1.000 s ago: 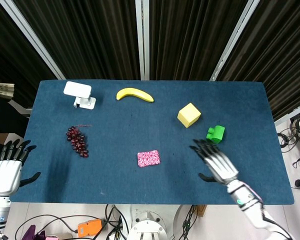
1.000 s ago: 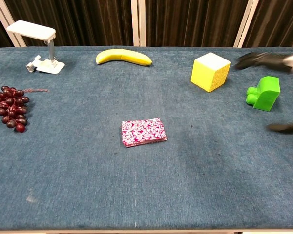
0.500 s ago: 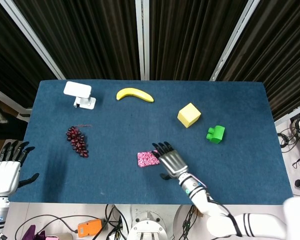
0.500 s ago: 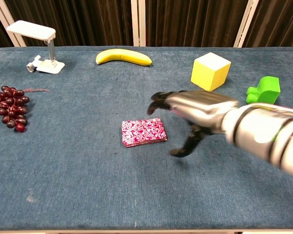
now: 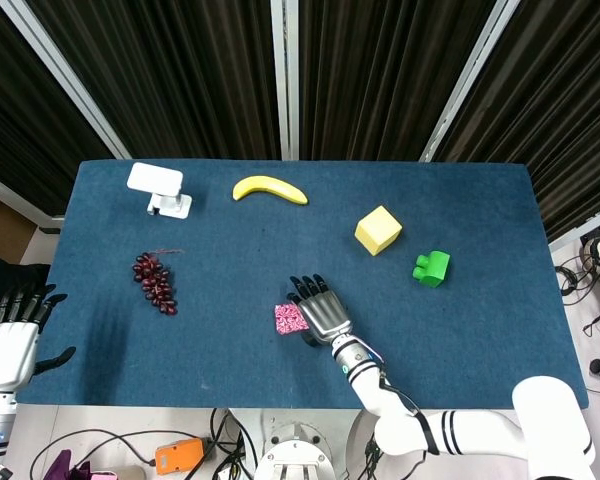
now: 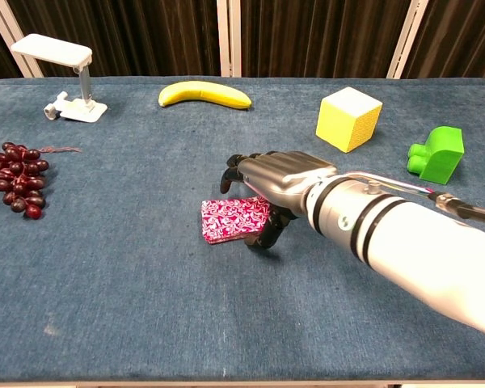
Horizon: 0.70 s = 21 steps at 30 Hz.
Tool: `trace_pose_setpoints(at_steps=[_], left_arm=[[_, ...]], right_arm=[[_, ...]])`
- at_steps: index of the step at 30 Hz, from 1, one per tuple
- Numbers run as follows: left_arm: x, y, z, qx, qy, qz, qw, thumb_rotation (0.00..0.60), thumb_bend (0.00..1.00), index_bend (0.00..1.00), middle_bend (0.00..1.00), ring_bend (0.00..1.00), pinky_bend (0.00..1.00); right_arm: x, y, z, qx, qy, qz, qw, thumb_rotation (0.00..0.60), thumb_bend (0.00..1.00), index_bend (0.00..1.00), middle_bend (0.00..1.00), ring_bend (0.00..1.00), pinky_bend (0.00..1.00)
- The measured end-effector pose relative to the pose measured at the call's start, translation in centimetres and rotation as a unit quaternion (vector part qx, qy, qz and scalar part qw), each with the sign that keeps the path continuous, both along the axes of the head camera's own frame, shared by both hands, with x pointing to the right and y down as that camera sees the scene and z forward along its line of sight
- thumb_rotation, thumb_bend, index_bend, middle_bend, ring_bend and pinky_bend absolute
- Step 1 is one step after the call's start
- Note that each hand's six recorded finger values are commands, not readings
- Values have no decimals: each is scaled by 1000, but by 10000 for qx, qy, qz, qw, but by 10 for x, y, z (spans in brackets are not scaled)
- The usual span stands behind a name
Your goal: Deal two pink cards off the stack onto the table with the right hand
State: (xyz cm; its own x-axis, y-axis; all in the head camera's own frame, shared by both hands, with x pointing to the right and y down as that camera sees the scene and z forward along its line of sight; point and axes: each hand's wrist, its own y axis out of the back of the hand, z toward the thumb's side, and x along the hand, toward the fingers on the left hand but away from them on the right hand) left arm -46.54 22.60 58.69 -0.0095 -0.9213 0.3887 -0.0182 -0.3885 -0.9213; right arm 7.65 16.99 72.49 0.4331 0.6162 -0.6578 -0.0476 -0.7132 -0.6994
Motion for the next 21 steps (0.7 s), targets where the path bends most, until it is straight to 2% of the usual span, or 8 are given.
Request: trace_pose_setpoints(at_steps=[21], left_arm=[[-3,1,2,-25,-15,-25,10000,600,67,210,122,16,3]], right_arm=[[-1,-2,2,-304,-30,121,9995,600,480,318,49,0,35]])
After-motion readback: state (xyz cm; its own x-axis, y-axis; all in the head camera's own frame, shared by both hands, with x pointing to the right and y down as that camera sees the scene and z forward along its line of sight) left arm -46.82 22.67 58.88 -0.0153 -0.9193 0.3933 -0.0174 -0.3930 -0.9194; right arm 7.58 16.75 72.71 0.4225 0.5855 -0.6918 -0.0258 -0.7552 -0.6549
